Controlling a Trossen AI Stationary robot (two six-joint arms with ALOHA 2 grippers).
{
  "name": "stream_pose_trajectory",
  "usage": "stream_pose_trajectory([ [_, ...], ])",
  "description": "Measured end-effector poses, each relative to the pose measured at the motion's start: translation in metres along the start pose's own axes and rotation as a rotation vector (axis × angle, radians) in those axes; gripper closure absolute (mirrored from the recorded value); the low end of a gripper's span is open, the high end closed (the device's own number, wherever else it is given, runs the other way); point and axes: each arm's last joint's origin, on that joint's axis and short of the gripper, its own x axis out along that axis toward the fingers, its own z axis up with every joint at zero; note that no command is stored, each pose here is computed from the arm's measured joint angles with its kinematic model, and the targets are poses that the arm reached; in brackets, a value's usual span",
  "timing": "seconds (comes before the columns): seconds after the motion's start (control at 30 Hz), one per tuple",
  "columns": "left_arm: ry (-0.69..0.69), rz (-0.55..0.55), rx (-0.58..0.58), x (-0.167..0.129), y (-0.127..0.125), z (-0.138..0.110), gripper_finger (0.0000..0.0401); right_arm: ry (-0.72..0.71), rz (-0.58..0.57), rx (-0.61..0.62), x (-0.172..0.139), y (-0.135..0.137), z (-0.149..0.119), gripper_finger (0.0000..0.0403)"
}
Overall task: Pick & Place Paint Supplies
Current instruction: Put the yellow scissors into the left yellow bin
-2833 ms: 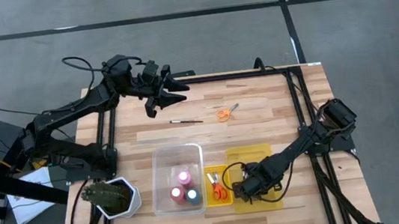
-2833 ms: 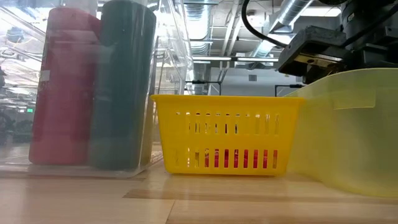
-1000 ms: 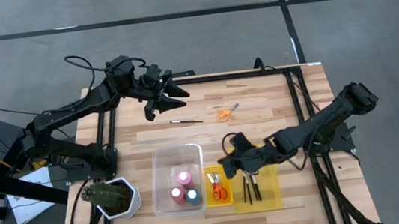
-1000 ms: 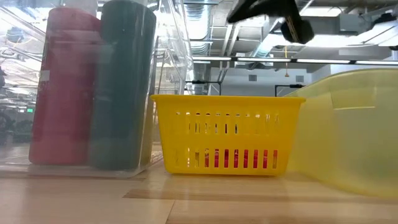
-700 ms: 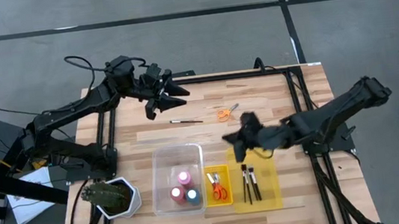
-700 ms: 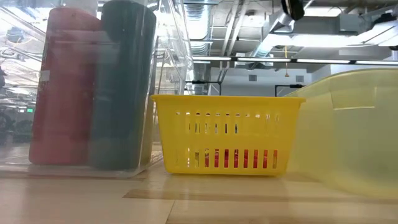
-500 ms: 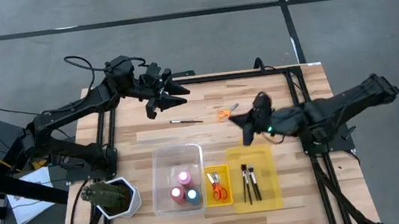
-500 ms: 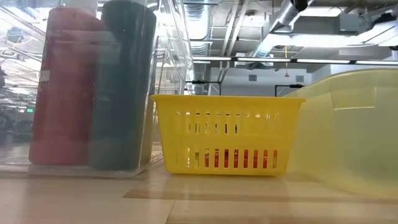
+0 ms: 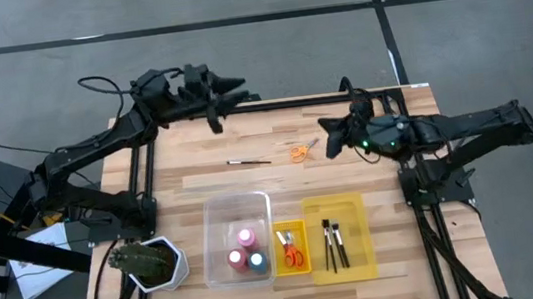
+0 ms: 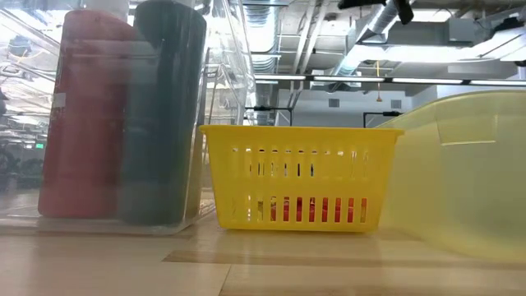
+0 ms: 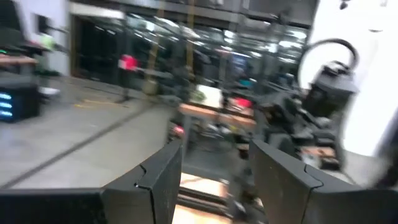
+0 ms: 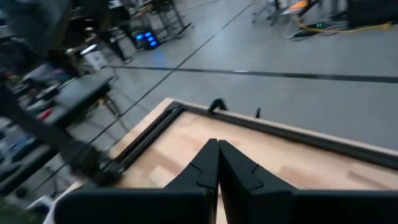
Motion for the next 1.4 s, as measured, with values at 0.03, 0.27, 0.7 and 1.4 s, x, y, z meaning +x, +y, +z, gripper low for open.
stream_pose_trajectory([
  [0.03,-0.009,0.021,0.006,-0.001,0.003,0.001,0.0219,-0.006,-0.017,0.003,0.003,-0.003,0.002,0.0403],
  [0.27,-0.015,0.084,0.011,-0.005,0.018,0.004,0.0219,-0.042,-0.112,0.016,0.022,-0.025,0.018,0.0403],
  [0.7,-0.075,0.246,0.021,-0.008,0.028,0.008,0.0219,0.1,-0.031,0.023,0.034,-0.095,0.061,0.0403],
  [1.4,0.08,0.261,0.06,0.0,0.005,-0.01,0.0219,0.233,0.03,0.017,0.031,-0.131,0.069,0.0395],
])
